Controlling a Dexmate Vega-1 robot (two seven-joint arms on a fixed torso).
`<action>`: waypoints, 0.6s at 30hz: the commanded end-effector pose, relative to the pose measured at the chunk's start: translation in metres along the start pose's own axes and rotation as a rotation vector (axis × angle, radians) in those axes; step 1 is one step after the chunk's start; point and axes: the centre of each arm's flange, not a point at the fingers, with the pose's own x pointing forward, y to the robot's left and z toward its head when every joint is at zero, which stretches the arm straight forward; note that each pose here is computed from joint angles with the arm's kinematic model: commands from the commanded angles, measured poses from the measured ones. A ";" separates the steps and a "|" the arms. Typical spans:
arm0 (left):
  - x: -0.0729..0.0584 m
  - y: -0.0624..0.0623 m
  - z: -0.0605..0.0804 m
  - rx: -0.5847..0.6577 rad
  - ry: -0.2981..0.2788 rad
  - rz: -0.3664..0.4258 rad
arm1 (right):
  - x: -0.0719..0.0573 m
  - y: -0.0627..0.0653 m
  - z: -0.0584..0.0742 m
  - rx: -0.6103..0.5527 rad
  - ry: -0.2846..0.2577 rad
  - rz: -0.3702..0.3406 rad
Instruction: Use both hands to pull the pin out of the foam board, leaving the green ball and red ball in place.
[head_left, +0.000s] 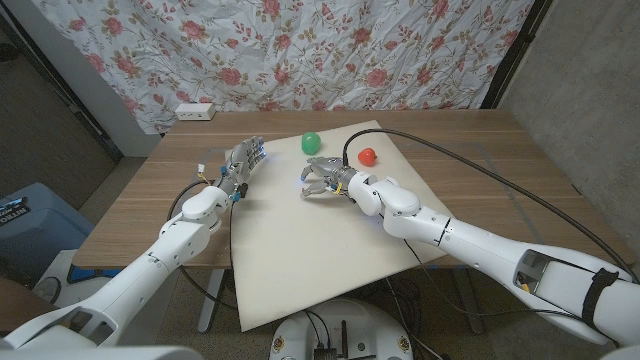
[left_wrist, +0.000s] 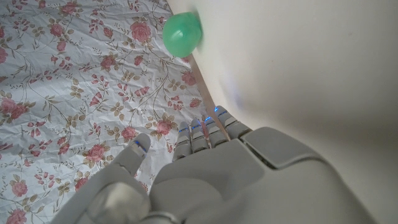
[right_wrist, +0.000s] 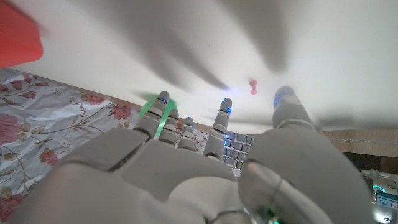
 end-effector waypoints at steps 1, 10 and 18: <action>-0.001 -0.004 -0.001 -0.002 0.005 -0.012 | 0.001 0.001 -0.001 -0.005 -0.011 -0.051; -0.003 -0.006 -0.002 0.003 0.013 -0.013 | 0.001 0.004 -0.001 0.004 -0.007 -0.088; -0.004 -0.006 -0.003 0.005 0.020 -0.019 | 0.003 0.007 -0.002 0.020 -0.009 -0.121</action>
